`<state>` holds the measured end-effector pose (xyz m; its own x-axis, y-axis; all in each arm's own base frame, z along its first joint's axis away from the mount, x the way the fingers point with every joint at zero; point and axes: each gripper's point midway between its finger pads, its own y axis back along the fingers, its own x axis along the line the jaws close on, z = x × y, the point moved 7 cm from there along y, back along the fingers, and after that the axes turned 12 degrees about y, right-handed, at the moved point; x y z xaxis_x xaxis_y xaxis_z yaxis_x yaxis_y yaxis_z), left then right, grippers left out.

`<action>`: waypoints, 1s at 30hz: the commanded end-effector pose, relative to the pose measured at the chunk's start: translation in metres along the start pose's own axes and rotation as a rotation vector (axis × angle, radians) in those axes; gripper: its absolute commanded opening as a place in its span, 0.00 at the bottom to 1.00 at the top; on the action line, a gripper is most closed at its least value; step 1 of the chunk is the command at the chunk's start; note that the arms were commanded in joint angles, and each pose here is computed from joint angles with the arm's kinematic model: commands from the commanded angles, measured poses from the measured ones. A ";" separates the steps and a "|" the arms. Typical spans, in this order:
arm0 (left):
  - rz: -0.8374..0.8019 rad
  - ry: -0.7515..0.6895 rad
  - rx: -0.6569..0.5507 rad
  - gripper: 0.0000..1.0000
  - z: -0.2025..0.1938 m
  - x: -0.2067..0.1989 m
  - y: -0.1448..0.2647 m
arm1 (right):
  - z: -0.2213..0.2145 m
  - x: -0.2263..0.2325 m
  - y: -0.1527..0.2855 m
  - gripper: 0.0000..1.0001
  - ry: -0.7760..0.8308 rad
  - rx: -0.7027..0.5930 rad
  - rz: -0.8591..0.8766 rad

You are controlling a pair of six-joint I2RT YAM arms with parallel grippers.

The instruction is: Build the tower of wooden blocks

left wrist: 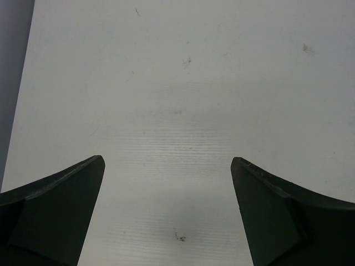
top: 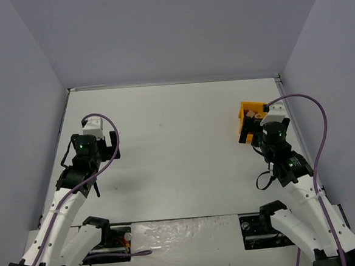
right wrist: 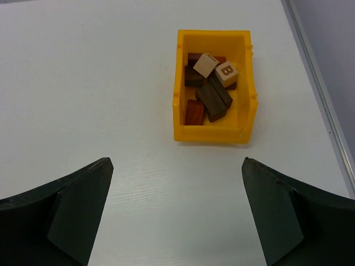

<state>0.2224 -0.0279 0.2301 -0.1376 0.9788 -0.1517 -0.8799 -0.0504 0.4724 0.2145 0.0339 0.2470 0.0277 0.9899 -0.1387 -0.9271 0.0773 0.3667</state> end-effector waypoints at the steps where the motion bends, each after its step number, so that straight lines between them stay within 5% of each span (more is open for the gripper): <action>1: -0.036 0.037 -0.090 0.97 0.027 -0.008 0.009 | 0.023 0.002 -0.011 1.00 0.020 -0.053 0.002; 20: -0.049 0.031 -0.053 0.97 0.023 -0.012 0.001 | 0.028 -0.018 -0.085 0.88 0.010 0.053 -0.044; 30: -0.049 0.022 -0.082 0.97 0.026 -0.009 0.010 | 0.015 -0.060 -0.169 0.68 -0.013 0.173 -0.139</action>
<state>0.2225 -0.0310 0.2266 -0.1195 0.9801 -0.1584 -0.8705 -0.0267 0.4915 0.3410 -0.0157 0.1858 0.1086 0.9754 -0.1921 -0.7810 0.2032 0.5905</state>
